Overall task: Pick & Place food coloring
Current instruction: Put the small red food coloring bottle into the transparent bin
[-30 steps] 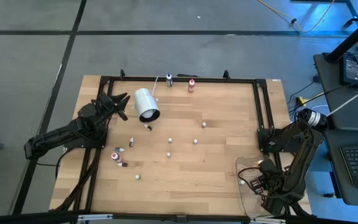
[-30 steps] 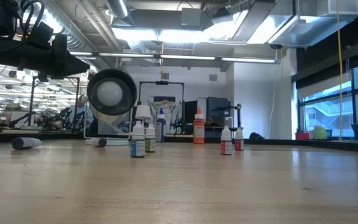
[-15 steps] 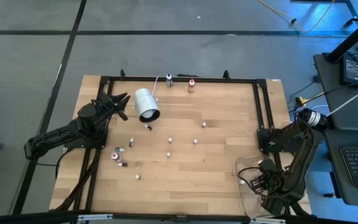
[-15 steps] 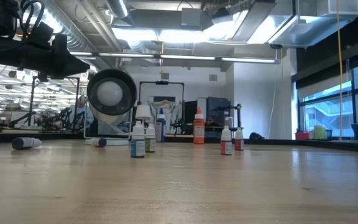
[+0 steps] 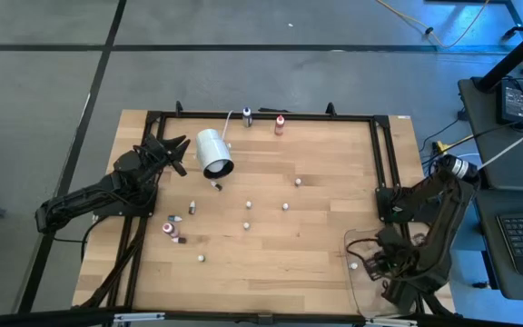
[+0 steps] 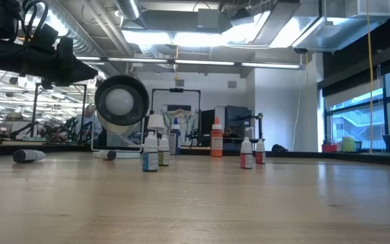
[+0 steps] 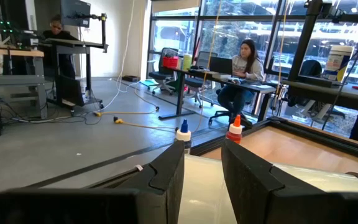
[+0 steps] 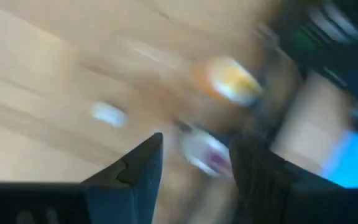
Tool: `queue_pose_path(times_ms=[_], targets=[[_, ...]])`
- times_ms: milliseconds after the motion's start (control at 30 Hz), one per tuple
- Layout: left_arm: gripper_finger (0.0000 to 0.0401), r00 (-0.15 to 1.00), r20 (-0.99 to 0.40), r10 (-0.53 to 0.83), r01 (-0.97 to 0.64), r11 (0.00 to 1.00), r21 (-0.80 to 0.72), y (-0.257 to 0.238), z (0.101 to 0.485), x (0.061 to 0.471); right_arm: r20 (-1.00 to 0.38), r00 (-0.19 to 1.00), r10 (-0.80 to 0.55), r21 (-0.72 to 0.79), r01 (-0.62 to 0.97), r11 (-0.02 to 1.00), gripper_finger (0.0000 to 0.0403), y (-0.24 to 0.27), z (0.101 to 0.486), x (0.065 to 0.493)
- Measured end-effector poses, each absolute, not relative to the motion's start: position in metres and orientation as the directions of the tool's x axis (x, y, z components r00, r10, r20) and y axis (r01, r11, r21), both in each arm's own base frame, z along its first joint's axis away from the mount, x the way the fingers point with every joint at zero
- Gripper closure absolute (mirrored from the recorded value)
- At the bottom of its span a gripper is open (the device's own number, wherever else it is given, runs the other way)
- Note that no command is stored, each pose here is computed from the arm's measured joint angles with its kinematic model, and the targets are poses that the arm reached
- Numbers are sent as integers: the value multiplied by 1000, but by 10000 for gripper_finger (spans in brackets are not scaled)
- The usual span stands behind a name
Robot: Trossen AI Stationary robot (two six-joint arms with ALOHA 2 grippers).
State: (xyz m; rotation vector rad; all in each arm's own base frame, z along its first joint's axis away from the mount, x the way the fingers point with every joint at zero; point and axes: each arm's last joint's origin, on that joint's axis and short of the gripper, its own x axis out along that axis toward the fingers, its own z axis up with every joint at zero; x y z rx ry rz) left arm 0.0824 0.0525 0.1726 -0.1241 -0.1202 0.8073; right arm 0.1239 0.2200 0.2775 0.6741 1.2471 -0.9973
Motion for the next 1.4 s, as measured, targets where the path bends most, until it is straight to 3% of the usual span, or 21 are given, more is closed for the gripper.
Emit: queue_pose_path(times_ms=[100, 167, 367, 633, 767, 1000, 1400], targets=[[297, 685, 60, 726, -712, 685, -156, 52, 173, 82, -906, 282, -315, 70, 835, 546, 216, 209, 290, 146], [297, 686, 60, 726, -712, 685, -156, 52, 173, 82, -870, 365, -331, 87, 775, 626, 216, 200, 297, 160], [297, 686, 60, 725, -711, 685, -156, 52, 173, 82, -869, 368, -330, -17, 645, 764, 216, 158, 308, 200], [297, 686, 60, 725, -711, 685, -156, 52, 173, 82, -891, 408, -197, -48, 347, 937, 216, 101, 312, 258], [297, 686, 60, 725, -711, 685, -157, 52, 173, 82, -878, 452, -156, -76, 190, 979, 216, 72, 303, 278], [297, 685, 61, 726, -711, 685, -157, 52, 173, 82, -871, 488, -55, -6, 100, 995, 216, 28, 247, 292], [297, 685, 60, 726, -712, 685, -157, 52, 173, 82, -796, 586, -152, -51, 186, 981, 216, -23, 193, 286]])
